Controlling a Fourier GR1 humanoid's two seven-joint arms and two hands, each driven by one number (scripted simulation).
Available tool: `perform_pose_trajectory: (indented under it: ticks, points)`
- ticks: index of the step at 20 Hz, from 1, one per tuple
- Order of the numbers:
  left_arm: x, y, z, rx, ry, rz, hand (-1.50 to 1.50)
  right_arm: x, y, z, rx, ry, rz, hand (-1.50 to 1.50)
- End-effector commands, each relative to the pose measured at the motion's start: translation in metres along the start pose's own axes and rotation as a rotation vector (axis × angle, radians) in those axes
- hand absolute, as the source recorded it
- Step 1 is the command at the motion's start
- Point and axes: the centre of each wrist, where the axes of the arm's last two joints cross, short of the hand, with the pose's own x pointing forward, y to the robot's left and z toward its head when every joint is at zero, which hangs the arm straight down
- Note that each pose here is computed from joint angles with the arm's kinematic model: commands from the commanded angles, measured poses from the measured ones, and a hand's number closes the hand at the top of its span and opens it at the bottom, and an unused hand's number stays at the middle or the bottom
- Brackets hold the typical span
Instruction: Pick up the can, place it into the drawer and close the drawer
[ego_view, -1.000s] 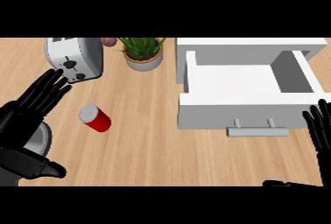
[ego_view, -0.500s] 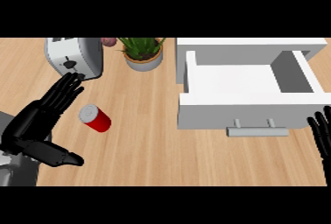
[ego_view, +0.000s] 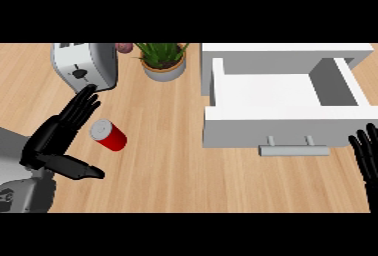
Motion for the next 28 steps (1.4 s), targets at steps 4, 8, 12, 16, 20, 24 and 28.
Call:
perform_pose_trajectory:
  ticks: [4,8,12,16,20,24,28]
  points:
    - [-0.015,0.028,-0.002,0.039,0.012,-0.024,-1.5,0.018,-0.001,-0.006,0.005,0.007,-0.005,-1.5]
    - [-0.047,0.014,-0.008,0.045,0.034,-0.026,-1.5,0.0,-0.008,-0.006,-0.02,-0.002,-0.007,-1.5]
    - [-0.055,0.039,0.016,0.035,0.045,-0.032,-1.5,-0.004,0.014,-0.001,-0.007,0.01,0.002,-1.5]
    - [-0.074,0.025,0.026,0.036,0.051,-0.065,-1.5,0.004,-0.011,0.001,0.003,-0.014,0.001,-1.5]
    - [-0.082,0.045,0.011,0.035,0.048,-0.044,-1.5,0.017,0.001,-0.01,-0.01,-0.021,-0.002,-1.5]
    - [-0.089,0.049,0.013,0.044,0.072,-0.027,-1.5,-0.004,0.012,-0.002,-0.025,-0.011,-0.007,-1.5]
    - [-0.1,0.05,0.016,0.065,0.079,-0.033,-1.5,0.009,-0.004,0.005,-0.018,-0.017,-0.005,-1.5]
